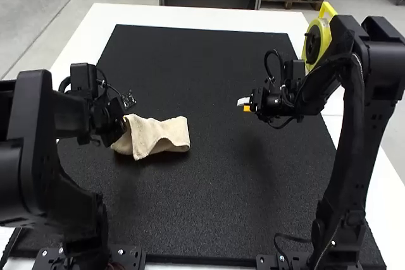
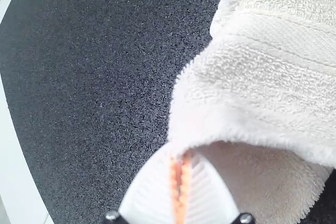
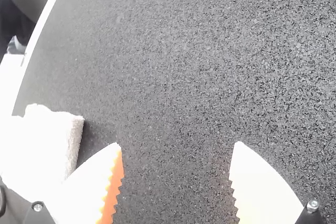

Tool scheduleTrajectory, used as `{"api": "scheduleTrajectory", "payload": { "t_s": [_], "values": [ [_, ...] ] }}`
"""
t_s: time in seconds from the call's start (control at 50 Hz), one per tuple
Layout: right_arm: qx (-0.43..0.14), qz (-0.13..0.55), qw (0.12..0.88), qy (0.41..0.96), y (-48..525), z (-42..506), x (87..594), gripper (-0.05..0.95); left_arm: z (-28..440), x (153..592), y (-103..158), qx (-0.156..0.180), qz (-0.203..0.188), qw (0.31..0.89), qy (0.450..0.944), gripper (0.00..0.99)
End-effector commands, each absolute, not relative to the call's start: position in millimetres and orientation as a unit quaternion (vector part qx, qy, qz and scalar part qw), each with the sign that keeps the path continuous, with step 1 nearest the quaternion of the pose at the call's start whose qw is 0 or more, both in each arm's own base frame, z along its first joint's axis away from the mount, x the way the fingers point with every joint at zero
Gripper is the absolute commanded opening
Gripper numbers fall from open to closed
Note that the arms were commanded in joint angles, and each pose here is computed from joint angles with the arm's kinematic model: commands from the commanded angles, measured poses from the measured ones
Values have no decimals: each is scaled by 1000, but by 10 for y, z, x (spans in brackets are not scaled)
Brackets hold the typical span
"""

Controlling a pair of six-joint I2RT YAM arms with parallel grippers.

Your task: Fold the towel.

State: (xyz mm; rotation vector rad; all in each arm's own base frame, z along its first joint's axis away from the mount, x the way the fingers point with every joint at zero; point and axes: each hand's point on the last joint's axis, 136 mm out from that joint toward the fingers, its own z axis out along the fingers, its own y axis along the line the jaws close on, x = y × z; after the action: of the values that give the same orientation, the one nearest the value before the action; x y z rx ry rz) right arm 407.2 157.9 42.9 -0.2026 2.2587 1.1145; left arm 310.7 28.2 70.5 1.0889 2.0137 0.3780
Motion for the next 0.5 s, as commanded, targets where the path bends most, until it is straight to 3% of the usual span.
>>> {"api": "scheduleTrajectory", "payload": {
  "t_s": [0.0,0.48],
  "values": [
    [-80,429,313,844,1578,542,4158,489,725,3152,290,422,151,407,796,26],
    [-81,429,314,843,1584,554,4166,489,746,3397,355,400,158,432,793,26]
  ]
}}
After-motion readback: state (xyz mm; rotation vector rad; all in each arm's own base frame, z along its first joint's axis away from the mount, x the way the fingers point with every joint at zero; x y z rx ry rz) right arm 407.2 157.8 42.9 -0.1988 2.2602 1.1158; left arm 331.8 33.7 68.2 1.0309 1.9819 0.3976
